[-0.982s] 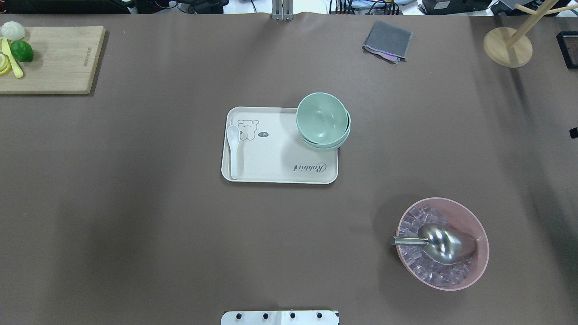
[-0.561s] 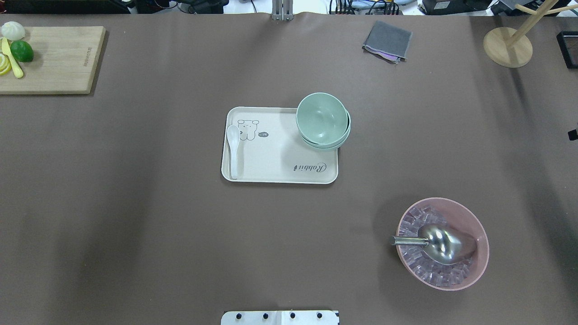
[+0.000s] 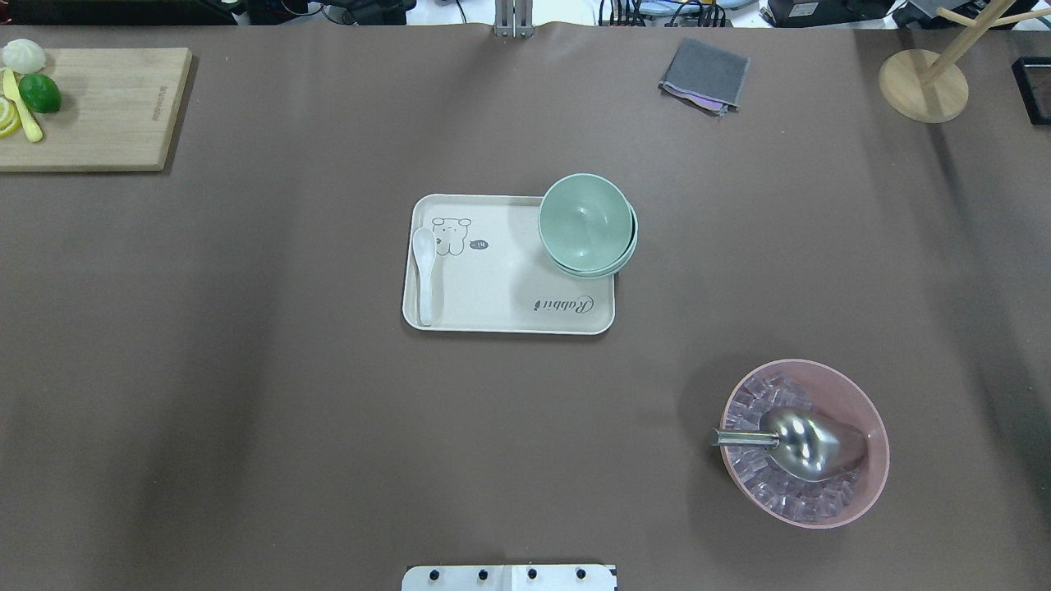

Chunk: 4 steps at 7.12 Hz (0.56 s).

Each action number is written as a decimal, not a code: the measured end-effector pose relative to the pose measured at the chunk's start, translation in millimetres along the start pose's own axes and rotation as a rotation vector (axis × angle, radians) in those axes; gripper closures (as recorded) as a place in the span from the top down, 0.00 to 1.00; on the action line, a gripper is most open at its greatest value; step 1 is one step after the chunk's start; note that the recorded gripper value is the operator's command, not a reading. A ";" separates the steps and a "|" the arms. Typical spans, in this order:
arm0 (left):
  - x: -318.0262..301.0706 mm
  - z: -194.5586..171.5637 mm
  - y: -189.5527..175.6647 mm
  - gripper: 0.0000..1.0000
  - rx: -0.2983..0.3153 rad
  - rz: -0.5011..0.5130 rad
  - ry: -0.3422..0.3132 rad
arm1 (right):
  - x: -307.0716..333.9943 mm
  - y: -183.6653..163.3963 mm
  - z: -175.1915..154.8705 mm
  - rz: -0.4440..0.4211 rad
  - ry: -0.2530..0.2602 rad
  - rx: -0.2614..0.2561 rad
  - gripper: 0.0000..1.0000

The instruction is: Stack green bowls together

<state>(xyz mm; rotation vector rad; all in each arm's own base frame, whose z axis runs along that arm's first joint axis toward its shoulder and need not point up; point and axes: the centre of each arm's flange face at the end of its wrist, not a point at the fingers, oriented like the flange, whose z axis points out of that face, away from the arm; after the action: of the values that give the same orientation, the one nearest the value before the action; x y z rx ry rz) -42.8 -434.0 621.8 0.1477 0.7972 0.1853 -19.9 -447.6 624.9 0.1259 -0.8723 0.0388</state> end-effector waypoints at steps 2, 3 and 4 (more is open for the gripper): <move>-4.6 2.4 5.4 0.99 -0.004 -0.001 -0.008 | 9.6 3.5 -2.8 -0.009 0.008 0.004 1.00; -9.3 6.0 9.0 0.99 -0.013 -0.007 -0.021 | 15.7 5.7 -3.3 -0.015 0.017 0.007 1.00; -12.0 6.5 10.8 0.99 -0.017 -0.010 -0.047 | 22.2 8.1 -2.8 -0.024 0.029 0.008 1.00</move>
<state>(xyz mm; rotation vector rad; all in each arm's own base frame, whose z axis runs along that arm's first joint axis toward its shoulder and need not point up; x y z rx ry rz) -47.5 -426.5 636.8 0.1315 0.7495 0.1784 -4.2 -439.6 640.9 0.1428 -0.8412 0.0221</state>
